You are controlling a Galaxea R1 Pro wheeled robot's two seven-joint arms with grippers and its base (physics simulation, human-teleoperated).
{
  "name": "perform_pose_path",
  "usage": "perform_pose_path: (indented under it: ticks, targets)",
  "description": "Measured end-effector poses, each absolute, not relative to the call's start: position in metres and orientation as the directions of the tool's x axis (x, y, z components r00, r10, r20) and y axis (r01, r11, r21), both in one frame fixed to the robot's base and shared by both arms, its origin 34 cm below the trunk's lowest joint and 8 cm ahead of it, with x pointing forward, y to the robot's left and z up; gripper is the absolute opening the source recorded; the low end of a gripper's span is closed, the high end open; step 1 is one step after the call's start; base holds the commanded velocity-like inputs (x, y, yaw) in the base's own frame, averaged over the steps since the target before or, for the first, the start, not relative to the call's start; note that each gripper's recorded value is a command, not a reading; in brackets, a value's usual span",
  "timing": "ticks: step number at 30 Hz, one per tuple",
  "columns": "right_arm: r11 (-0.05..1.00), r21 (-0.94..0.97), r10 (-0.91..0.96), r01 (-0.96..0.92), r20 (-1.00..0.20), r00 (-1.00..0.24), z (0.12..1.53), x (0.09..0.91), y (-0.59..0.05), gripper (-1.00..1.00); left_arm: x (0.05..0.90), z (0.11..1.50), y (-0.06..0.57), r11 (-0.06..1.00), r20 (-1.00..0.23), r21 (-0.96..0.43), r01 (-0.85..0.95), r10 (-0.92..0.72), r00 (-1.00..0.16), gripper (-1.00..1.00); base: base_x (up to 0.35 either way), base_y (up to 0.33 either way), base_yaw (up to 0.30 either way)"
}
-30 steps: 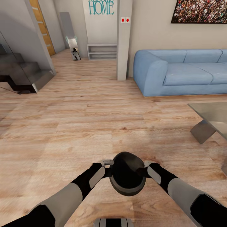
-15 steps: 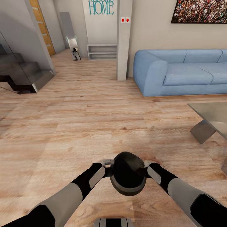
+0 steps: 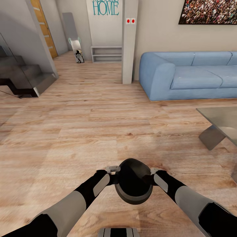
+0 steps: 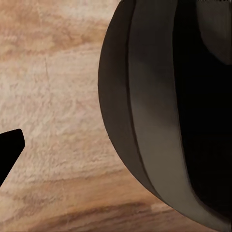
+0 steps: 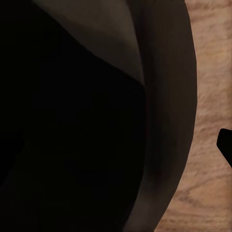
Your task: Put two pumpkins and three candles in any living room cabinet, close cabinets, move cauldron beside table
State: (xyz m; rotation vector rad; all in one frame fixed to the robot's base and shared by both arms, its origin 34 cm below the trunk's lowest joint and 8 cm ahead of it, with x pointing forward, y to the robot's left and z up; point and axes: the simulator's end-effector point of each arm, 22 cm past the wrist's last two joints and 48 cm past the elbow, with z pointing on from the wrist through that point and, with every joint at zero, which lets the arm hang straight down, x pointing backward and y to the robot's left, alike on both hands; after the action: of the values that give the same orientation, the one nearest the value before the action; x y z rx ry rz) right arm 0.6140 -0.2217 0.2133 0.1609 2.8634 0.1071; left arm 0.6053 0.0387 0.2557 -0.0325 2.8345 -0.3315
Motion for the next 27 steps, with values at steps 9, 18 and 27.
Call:
perform_pose_path:
  ticks: [9,18,27]
  targets:
    - [0.991,0.088,0.12,0.1,-0.264,-0.957,0.2133,0.614,-0.2216,1.0,0.6053,0.256,0.0377,0.972,-0.28,-0.233,0.013,-0.054,-0.958,1.0,0.0,0.0,0.0]
    - [0.991,0.088,0.12,0.1,-0.264,-0.957,0.2133,0.614,-0.2219,1.0,0.6089,0.2543,0.043,0.976,-0.299,-0.219,-0.004,-0.071,-0.951,1.0,0.0,0.0,0.0]
    - [0.991,0.088,0.12,0.1,-0.264,-0.957,0.2133,0.6141,-0.2216,1.0,0.6105,0.2546,0.0436,0.977,-0.308,-0.215,-0.003,-0.071,-0.949,1.0,0.0,0.0,0.0]
